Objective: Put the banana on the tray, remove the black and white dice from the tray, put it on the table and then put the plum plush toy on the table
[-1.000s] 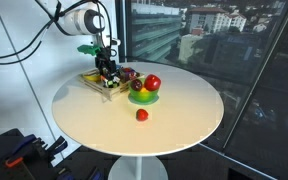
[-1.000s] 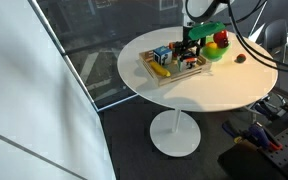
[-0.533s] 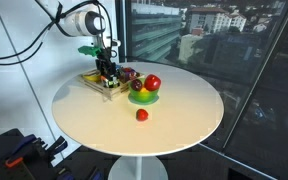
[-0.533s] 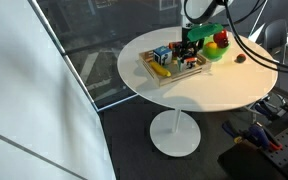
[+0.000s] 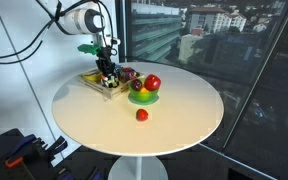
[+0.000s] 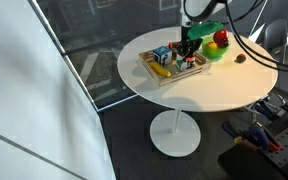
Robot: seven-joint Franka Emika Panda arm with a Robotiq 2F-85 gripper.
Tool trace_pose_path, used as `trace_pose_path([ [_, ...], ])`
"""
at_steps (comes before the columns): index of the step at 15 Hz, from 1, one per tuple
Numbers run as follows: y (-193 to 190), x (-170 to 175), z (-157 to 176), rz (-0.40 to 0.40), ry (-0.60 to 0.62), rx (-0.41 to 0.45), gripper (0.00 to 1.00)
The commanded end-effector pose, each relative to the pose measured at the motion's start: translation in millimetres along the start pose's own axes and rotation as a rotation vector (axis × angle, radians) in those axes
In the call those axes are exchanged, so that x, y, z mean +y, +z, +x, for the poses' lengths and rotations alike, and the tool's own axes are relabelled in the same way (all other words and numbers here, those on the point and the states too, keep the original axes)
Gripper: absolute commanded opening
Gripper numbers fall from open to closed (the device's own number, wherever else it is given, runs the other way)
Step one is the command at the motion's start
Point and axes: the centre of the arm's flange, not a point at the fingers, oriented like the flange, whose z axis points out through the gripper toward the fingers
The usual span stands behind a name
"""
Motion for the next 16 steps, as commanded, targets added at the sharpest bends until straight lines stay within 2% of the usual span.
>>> trace_pose_path([
  [1,-21.2,-0.6,-10.6,-0.009,-0.042,0.011,0.07],
  [9,-57.2,1.4,-31.6,0.005,-0.128,0.028,0.08],
  [16,-71.7,6.3,-72.4,0.014,-0.272,0.011,0.08],
])
